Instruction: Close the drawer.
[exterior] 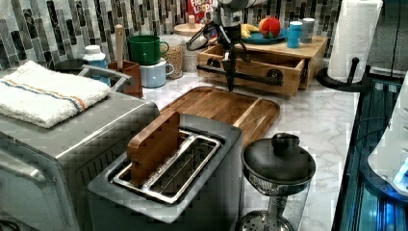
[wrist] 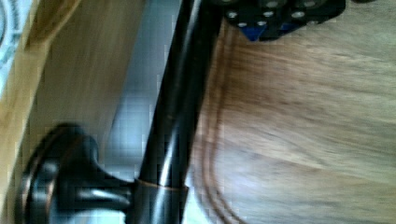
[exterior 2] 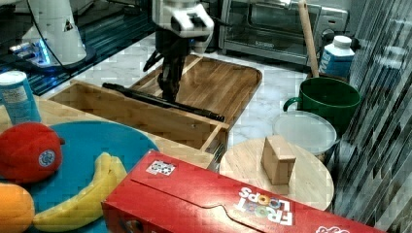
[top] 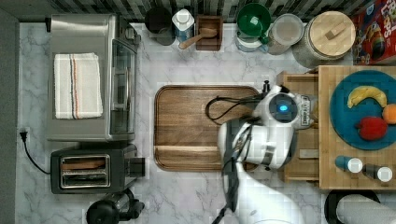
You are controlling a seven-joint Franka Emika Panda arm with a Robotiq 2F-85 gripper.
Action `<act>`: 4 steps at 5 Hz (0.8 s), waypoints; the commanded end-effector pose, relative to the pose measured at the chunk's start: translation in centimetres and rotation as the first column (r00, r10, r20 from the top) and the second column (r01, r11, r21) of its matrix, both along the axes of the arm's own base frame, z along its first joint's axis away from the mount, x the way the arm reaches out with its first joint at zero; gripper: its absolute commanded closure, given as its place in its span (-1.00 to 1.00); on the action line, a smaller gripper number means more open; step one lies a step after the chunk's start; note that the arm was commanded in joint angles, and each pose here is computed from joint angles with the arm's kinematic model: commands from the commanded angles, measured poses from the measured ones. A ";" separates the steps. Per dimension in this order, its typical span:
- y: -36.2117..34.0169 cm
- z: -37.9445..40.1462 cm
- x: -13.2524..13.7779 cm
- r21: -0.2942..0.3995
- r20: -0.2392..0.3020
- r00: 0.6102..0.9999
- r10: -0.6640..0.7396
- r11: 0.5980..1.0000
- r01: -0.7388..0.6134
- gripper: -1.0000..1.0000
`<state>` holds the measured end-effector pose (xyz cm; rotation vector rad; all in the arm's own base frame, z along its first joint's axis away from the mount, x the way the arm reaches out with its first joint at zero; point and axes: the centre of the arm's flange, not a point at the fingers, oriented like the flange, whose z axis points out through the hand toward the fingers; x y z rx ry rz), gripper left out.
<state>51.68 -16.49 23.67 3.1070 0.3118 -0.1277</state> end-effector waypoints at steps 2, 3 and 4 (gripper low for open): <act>-20.2 6.6 -1.7 -0.100 0.132 0.977 -0.167 0.978 0.181 1.00; -21.0 6.2 -1.6 -0.090 0.135 0.975 -0.177 0.978 0.190 1.00; -20.1 6.2 -1.9 -0.083 0.134 0.971 -0.198 0.974 0.211 1.00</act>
